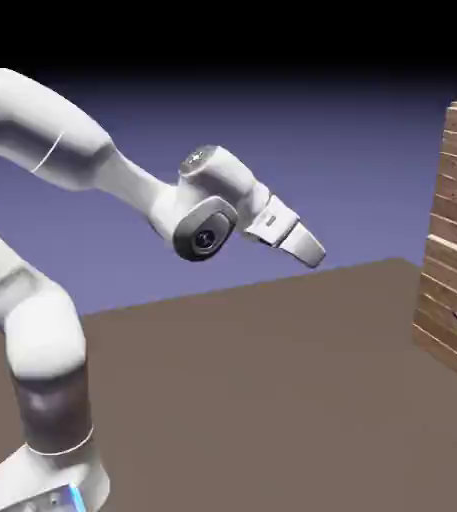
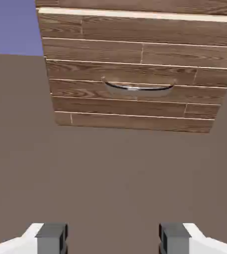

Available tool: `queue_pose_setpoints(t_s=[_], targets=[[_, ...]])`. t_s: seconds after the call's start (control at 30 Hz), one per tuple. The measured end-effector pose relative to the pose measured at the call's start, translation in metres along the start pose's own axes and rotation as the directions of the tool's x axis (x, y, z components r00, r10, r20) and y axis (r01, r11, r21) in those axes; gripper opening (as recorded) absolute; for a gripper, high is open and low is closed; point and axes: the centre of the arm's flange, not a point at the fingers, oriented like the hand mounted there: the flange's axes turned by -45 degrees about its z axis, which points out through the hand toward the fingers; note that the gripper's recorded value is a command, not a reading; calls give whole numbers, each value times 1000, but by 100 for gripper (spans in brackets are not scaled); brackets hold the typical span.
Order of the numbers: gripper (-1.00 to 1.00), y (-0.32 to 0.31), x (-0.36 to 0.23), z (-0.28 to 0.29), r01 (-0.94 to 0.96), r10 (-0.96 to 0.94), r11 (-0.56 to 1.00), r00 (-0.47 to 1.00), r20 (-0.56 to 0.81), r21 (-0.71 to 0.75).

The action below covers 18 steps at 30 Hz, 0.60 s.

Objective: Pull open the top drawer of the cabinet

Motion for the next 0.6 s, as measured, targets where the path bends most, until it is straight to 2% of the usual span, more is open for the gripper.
queue_pose_setpoints(t_s=[0.27,0.43,0.6], targets=[[0,72,12,65,-468,467,883,876,123,-19],[0,116,6,105,-691,695,718,703,152,-85],[0,161,-4,139,-845,859,511,498,121,-157]])
